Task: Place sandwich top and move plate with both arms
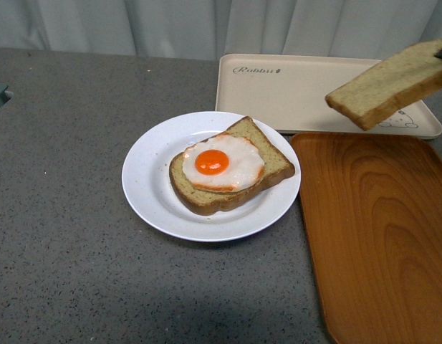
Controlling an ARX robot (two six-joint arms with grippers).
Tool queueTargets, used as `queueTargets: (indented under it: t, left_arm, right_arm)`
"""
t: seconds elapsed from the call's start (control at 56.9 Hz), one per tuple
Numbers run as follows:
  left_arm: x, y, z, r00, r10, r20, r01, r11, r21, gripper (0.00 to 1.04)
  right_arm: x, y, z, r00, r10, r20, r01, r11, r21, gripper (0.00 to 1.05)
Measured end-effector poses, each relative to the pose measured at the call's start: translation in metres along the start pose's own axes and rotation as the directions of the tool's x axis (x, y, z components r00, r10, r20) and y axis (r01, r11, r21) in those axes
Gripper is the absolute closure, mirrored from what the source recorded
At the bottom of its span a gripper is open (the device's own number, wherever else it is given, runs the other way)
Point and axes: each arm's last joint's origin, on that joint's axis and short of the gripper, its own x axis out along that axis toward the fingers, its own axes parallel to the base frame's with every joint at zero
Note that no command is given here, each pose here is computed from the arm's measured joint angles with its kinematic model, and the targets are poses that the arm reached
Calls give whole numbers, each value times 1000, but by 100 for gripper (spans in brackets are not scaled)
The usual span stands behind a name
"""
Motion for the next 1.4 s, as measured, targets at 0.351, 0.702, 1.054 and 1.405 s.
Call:
queueTargets:
  t: [0.351, 0.702, 1.054, 1.405]
  left_arm:
    - [0, 0, 0, 1000, 0, 0, 0, 1000, 0, 6]
    - [0, 0, 0, 1000, 0, 0, 0, 1000, 0, 6]
    - [0, 0, 0, 1000, 0, 0, 0, 1000, 0, 6]
    - [0, 0, 0, 1000, 0, 0, 0, 1000, 0, 6]
  right_arm:
    - [12, 82, -65, 980, 160, -123, -171, 981, -88, 102]
    - [25, 109, -124, 954, 191, -233, -226, 965, -136, 102]
    - [27, 92, -150, 950, 149, -274, -199, 966, -166, 102]
    - [27, 70, -158, 950, 79, -303, -149, 965, -215, 43]
